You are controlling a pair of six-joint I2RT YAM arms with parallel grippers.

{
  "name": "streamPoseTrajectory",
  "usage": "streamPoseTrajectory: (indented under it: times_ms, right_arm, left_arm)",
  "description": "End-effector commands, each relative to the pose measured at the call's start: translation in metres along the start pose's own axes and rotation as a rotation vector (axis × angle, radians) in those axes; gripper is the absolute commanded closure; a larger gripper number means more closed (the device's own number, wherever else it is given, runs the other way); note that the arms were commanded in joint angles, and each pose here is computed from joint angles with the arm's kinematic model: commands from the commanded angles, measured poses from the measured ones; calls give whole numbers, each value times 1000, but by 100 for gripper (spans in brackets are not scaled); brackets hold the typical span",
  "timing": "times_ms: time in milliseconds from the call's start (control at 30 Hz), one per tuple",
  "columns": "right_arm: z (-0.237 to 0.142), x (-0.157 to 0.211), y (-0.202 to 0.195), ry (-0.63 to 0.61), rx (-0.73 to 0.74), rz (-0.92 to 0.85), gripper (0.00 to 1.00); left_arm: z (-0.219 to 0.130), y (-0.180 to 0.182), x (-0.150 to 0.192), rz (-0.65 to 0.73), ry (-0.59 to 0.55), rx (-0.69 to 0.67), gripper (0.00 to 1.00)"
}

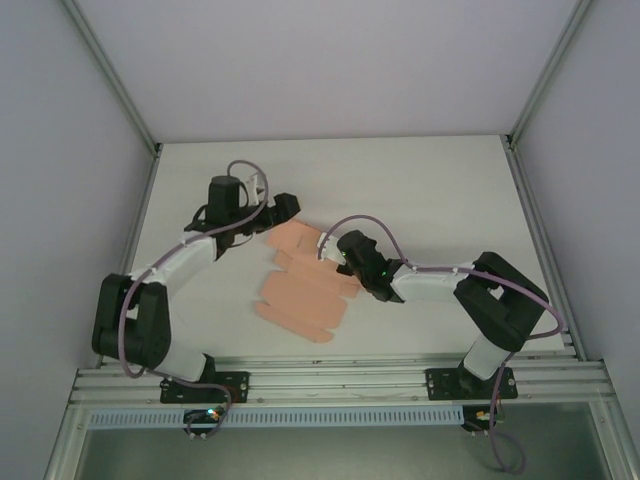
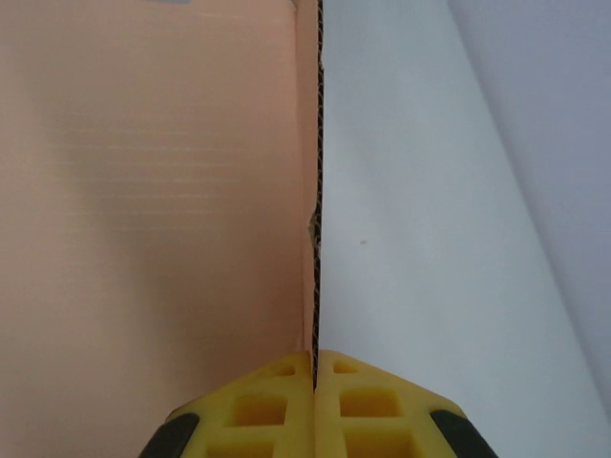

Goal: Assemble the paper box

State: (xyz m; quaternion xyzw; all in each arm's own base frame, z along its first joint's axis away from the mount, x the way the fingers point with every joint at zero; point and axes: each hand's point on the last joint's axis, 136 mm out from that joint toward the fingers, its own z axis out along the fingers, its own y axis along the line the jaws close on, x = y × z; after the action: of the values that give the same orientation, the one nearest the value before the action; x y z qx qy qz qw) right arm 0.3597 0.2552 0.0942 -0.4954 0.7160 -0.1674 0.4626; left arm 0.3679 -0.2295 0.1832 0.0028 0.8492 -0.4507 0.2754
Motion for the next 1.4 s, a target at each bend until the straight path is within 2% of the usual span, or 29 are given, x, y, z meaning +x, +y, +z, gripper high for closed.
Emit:
streamPoseTrajectory:
  times_ms: [0, 67, 167, 300, 367, 467, 633, 767, 800, 1033, 1233, 1367]
  right_arm:
    - [-5, -8, -11, -35, 58, -34, 100]
    - [-9, -13, -12, -68, 56, -18, 100]
    - [-15, -19, -7, -104, 7, -18, 100]
    - [-16, -20, -8, -117, 11, -4, 100]
    - [-17, -22, -10, -127, 22, 3, 100]
    - [-15, -19, -19, -102, 45, 47, 100]
    - [-12, -18, -29, -81, 79, 75, 100]
    - [-12, -23, -33, -93, 79, 113, 100]
    - [-12, -24, -34, -94, 81, 114, 100]
    - [-12, -29, -29, -123, 62, 123, 100]
    - [-12, -29, -15, -134, 45, 70, 100]
    - [-11, -25, -15, -121, 58, 52, 100]
  left_arm:
    - [2, -7, -8, 99, 21, -38, 6]
    - [6, 5, -8, 131, 39, -121, 6]
    - [15, 5, -4, 155, 85, -116, 7]
    - [26, -1, 5, 151, 135, -52, 20]
    - [29, 1, 9, 154, 147, -54, 22]
    - [28, -1, 16, 143, 166, -53, 31]
    - [23, -14, 29, 165, 161, -13, 32]
    - [26, -13, 36, 117, 182, 10, 38]
    - [31, -19, 44, 126, 200, 27, 38]
    - [43, -31, 49, 111, 210, 82, 42]
    - [52, -23, 43, 93, 188, 34, 56]
    - [53, -25, 41, 101, 183, 35, 72]
